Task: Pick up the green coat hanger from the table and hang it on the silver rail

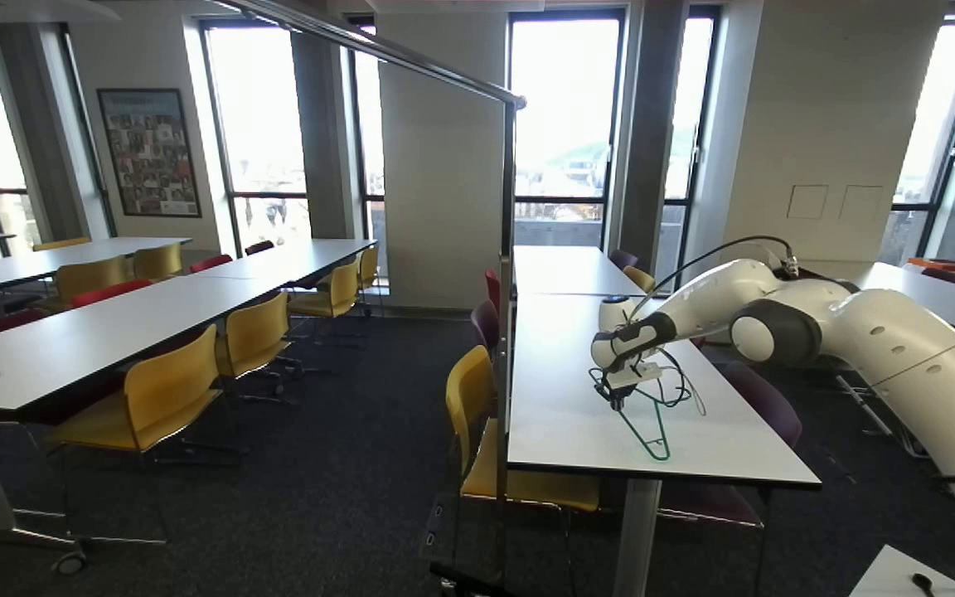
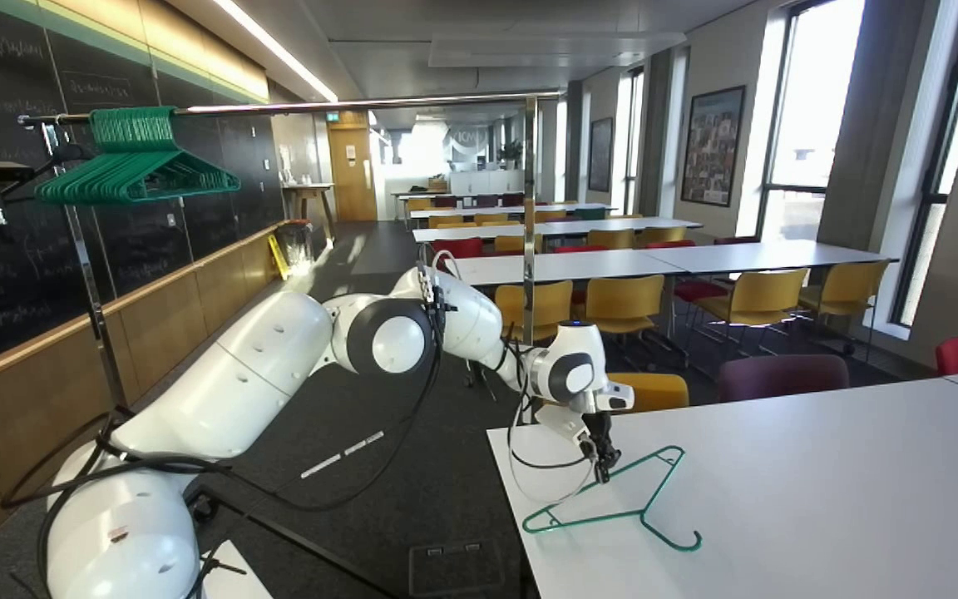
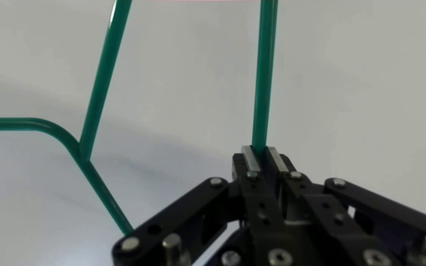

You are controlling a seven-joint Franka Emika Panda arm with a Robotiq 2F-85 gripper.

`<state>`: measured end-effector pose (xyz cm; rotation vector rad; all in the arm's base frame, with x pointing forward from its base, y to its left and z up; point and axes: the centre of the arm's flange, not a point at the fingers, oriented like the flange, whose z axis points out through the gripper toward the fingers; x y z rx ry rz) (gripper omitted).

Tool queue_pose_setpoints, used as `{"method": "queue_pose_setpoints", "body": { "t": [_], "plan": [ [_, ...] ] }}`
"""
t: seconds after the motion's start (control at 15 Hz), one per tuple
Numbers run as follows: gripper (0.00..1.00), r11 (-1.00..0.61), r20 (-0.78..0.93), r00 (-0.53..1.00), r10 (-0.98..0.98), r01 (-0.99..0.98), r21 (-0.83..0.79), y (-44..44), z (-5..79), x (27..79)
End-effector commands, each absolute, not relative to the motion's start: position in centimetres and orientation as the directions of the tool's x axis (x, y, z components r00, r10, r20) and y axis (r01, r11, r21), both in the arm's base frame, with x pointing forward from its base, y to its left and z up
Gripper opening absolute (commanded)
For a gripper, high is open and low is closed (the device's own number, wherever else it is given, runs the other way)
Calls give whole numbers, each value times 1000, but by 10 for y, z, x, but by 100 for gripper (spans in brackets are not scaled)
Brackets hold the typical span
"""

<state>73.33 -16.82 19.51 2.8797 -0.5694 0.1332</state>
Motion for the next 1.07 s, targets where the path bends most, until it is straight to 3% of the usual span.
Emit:
{"method": "queue_pose_setpoints", "body": {
  "t": [0.0, 0.6, 1.0],
  "plan": [
    [2, -929, 147, 956, -252, -282, 240, -133, 215, 694],
    [2, -949, 208, 978, -7, -72, 308, -67, 244, 628],
    [2, -924, 263, 964, 44, -61, 378, -54, 253, 598]
  ]
}}
